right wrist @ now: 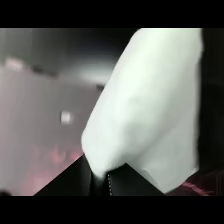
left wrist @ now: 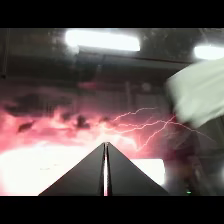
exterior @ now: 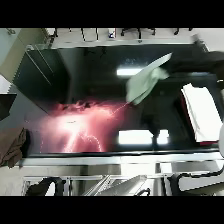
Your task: Fold the shirts.
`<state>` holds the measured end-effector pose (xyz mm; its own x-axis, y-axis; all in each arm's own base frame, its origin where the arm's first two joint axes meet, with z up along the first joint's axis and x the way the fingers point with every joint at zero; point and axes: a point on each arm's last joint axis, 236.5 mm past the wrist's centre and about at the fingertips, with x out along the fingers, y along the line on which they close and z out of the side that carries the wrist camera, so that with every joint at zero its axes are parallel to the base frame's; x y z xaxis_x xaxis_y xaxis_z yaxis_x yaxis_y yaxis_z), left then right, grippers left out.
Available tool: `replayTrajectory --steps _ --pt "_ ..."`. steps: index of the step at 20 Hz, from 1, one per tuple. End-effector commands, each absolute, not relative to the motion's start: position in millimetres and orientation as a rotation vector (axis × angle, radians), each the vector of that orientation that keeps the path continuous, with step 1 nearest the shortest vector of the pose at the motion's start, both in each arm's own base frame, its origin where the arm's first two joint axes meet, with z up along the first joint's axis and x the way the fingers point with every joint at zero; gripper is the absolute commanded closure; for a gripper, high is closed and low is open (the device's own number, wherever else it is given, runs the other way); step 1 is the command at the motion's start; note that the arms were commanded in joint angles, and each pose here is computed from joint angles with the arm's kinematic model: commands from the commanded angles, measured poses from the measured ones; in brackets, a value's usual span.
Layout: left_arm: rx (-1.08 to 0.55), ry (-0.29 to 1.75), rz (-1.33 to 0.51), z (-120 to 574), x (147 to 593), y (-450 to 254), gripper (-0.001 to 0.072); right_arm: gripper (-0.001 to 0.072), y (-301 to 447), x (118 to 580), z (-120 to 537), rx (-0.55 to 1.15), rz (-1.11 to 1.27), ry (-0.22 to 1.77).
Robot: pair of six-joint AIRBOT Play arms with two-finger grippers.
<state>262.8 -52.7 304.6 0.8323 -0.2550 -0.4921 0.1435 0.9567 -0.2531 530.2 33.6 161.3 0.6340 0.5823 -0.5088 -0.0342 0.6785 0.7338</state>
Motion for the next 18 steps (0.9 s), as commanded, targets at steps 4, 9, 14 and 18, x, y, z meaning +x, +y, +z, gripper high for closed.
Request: replayTrajectory --steps 4,9,14,18 --pt "-0.208 0.552 -0.212 304 262 -52 0.0693 0.0694 -153 502 206 0.872 0.084 0.614" --pt "-0.209 0.553 -0.212 304 262 -53 0.0693 0.0694 -220 468 199 0.914 -0.043 0.593" --pt "-0.209 0.553 -0.213 304 262 -53 0.0693 0.0694 -223 425 182 1.006 -0.102 0.742" --pt "-0.209 0.560 -0.214 302 261 -53 0.0694 0.0693 -223 375 174 0.945 -0.260 0.894"
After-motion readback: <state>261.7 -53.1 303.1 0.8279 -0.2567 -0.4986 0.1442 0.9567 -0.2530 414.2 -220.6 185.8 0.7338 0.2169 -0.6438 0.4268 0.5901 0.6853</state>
